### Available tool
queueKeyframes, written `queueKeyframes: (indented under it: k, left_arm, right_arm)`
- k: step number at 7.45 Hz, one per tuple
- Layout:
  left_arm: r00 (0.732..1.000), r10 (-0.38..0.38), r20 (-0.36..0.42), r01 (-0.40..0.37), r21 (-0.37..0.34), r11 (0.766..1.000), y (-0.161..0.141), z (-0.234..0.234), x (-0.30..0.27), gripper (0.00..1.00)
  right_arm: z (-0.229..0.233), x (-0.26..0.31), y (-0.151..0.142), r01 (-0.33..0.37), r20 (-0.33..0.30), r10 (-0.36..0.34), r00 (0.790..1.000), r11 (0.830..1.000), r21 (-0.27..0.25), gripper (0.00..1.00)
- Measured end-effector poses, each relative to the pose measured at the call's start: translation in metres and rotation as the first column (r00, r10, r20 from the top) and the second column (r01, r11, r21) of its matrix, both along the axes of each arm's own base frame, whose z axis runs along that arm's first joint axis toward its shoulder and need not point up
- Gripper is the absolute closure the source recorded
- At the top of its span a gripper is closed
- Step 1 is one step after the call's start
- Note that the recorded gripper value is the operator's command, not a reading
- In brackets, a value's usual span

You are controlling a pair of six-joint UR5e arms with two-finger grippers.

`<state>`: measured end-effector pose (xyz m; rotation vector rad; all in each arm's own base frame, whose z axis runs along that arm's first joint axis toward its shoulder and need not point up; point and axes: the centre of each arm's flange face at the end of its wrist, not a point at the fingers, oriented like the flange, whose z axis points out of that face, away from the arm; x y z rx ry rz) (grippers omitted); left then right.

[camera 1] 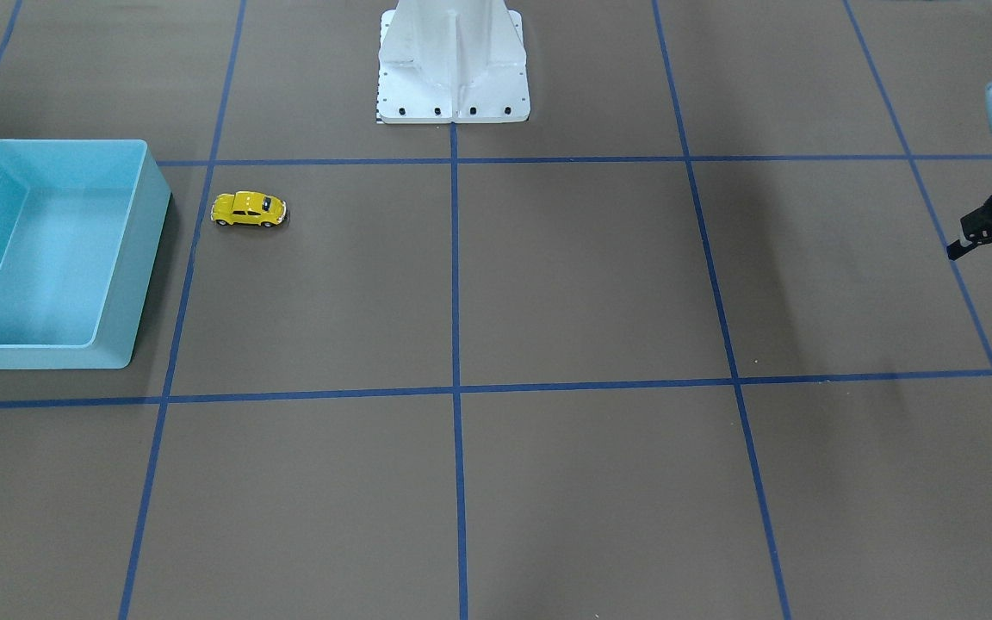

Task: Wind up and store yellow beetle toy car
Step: 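Move the right gripper from the bin down onto the yellow car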

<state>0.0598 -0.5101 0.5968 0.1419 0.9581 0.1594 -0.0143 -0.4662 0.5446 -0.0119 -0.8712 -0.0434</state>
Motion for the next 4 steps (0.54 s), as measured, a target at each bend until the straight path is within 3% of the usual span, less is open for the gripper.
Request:
queueKeyframes:
  k: [2, 4]
  left_arm:
    - [0.997, -0.067, 0.042, 0.072, -0.15, 0.986, -0.008, -0.024, -0.03, 0.0]
    - [0.985, -0.124, 0.122, 0.147, -0.207, 0.967, 0.003, -0.006, -0.063, 0.0]
  right_arm:
    - [-0.052, -0.053, 0.011, 0.117, 0.01, -0.119, 0.993, 0.987, 0.109, 0.0]
    - [-0.09, -0.098, 0.011, 0.203, 0.017, -0.21, 0.978, 0.96, 0.191, 0.0]
